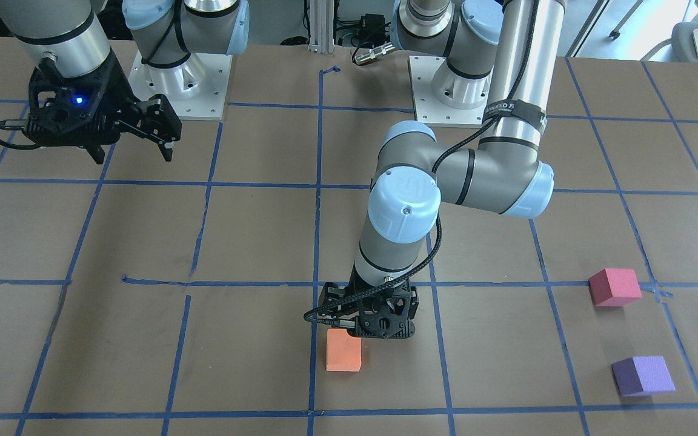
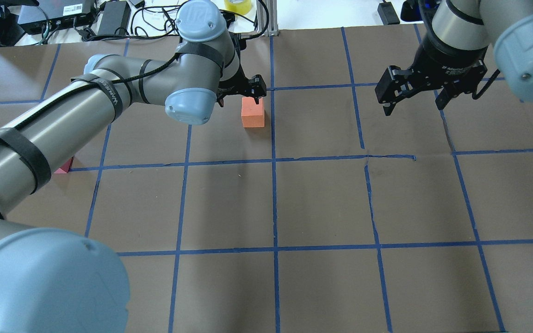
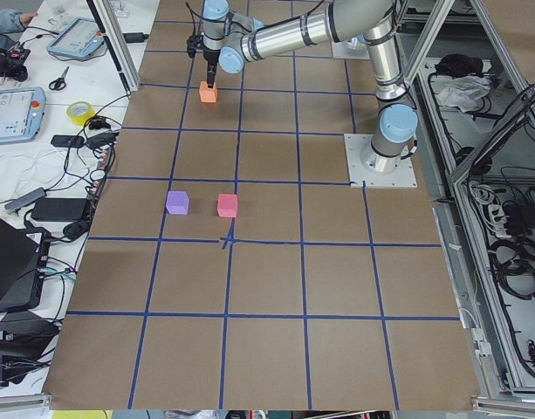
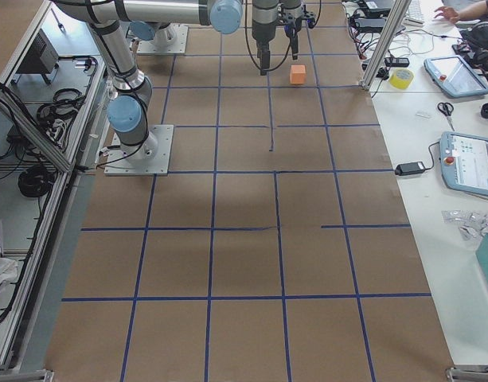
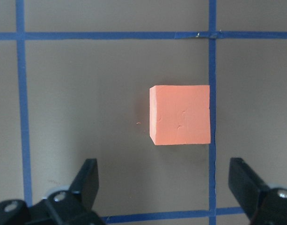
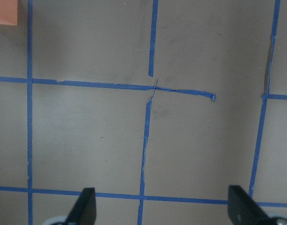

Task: Arrange blocks in a line
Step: 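Lower the left gripper onto the orange cube and close it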

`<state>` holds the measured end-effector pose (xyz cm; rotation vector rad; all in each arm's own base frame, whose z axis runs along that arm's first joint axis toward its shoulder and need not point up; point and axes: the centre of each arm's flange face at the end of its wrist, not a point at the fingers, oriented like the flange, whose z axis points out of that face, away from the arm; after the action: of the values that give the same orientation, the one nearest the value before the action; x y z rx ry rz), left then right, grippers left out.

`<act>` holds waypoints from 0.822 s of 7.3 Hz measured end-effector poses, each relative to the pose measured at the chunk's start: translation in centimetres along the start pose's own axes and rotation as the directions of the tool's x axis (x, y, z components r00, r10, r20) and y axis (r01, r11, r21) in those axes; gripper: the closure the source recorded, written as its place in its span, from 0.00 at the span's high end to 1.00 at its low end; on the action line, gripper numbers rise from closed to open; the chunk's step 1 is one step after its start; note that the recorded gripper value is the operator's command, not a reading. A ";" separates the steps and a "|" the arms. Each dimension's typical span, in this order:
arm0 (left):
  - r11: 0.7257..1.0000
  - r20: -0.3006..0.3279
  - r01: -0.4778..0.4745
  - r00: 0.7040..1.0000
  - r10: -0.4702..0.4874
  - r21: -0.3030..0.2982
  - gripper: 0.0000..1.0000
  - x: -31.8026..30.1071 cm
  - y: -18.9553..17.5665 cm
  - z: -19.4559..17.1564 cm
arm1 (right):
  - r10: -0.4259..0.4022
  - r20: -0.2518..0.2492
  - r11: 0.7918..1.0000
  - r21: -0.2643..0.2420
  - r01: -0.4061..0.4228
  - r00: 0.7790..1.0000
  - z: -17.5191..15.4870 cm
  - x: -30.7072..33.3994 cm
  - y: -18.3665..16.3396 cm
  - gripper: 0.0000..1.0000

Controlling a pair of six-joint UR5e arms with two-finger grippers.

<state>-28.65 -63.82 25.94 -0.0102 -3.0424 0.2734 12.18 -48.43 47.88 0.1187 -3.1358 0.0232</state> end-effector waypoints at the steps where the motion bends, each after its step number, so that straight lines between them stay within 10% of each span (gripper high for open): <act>1: 1.000 -0.001 -0.004 1.000 0.004 -0.009 1.00 0.1 -0.1 1.9 | -0.002 0.001 1.000 0.001 0.002 1.000 -0.3 -0.1 0.4 1.00; 6: 0.999 -0.077 0.032 0.997 -0.032 -0.005 1.00 1.0 -0.7 5.1 | -0.019 0.043 0.999 0.032 0.017 0.999 -1.6 -0.9 1.2 1.00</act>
<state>-30.09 -65.41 21.20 0.0271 -2.9636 0.2588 12.98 -47.12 49.49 0.1496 -3.1778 0.0715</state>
